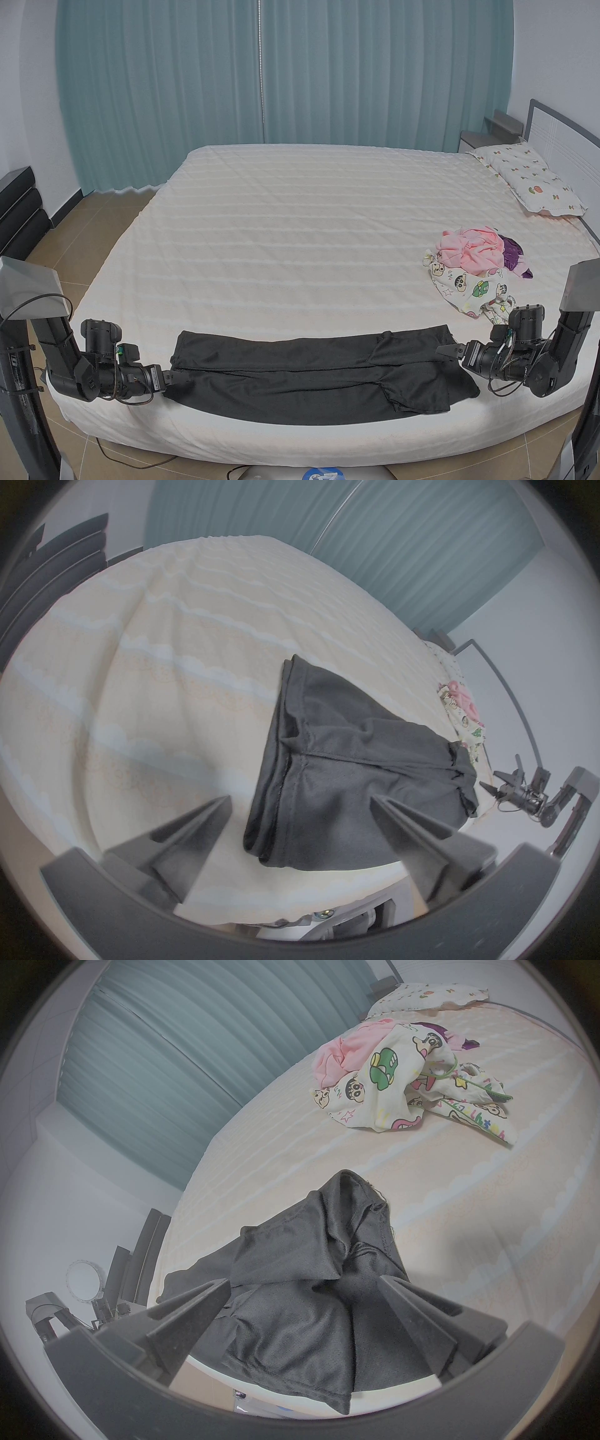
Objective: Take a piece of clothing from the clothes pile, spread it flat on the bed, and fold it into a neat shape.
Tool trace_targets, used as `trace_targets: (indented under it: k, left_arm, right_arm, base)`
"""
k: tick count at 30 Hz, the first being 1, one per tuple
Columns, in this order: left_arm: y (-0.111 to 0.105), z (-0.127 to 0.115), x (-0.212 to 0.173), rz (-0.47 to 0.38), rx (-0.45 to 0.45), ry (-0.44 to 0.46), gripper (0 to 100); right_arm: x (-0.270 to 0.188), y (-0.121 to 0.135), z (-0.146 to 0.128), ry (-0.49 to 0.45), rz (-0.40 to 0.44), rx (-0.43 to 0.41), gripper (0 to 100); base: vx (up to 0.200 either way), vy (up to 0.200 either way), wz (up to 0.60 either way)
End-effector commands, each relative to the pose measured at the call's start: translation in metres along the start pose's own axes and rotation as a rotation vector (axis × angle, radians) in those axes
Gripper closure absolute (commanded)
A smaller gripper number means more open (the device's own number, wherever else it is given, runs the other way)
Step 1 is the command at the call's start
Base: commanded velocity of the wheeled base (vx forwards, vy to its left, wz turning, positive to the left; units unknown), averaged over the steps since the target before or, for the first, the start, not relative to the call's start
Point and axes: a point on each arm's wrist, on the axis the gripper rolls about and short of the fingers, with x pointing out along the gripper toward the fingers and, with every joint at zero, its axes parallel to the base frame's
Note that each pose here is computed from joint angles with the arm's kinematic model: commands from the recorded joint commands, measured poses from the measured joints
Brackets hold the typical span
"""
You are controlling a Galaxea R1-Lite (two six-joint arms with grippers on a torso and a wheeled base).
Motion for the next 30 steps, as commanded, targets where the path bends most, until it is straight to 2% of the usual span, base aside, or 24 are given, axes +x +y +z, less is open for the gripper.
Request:
trace_targets:
  k: [1,10,26,27,30]
  left_arm:
    - [0.002,-0.005,0.002,0.02,-0.002,0.017,100]
    - [0.004,-0.014,-0.006,0.078,-0.019,0.036,100]
    - [0.003,-0.03,-0.016,0.123,-0.003,0.081,100]
    - [0.003,-0.03,-0.016,0.123,-0.003,0.081,0]
    - [0.002,-0.026,-0.016,0.122,-0.005,0.065,0]
  right_arm:
    - [0.001,0.0,0.0,0.003,0.002,0.0,0]
    - [-0.002,0.0,0.001,-0.004,0.001,0.001,0]
    - [-0.003,-0.002,0.002,-0.007,-0.003,0.007,0]
    - [-0.003,-0.002,0.002,-0.007,-0.003,0.007,0]
    - [-0.003,-0.002,0.001,-0.003,-0.004,0.008,0]
  base:
    - [0.0,0.0,0.0]
    - [0.0,0.0,0.0]
    - [0.0,0.0,0.0]
    - [0.0,0.0,0.0]
    - [0.0,0.0,0.0]
